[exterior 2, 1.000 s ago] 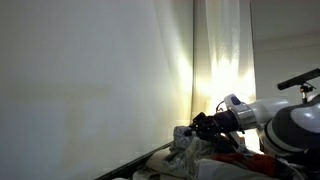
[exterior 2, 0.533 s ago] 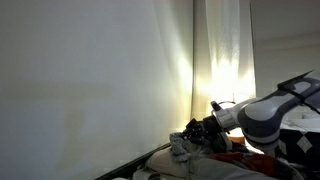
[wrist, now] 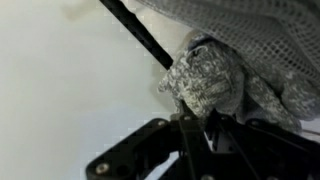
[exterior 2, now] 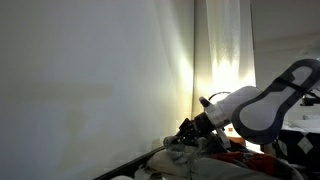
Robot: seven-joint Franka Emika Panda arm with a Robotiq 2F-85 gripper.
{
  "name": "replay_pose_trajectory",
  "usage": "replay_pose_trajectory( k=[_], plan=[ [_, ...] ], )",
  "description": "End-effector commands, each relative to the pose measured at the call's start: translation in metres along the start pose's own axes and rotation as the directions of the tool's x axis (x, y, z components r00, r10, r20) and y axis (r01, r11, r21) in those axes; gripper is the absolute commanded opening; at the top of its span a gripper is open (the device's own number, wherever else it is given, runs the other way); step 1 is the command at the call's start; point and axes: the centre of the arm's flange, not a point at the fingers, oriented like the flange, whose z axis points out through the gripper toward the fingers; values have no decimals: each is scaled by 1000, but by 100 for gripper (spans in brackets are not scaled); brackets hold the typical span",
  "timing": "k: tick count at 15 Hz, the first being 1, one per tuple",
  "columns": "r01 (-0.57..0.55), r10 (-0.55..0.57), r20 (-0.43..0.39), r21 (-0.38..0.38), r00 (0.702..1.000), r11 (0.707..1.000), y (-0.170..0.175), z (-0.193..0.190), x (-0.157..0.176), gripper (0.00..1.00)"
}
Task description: Put the socks on the grey bag
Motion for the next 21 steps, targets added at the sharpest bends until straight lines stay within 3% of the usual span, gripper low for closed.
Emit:
replay_pose_trajectory(
  k=[1,18,19,21],
  plan=[
    [2,-2,1,5,1000,1000,-3,-1,2,15],
    [-3,3,9,6,1000,1000,-1,-2,-3,15],
    [-3,3,9,6,1000,1000,-1,-2,-3,4],
    [9,-10,41,9,999,1000,0,-5,-4,4]
  ],
)
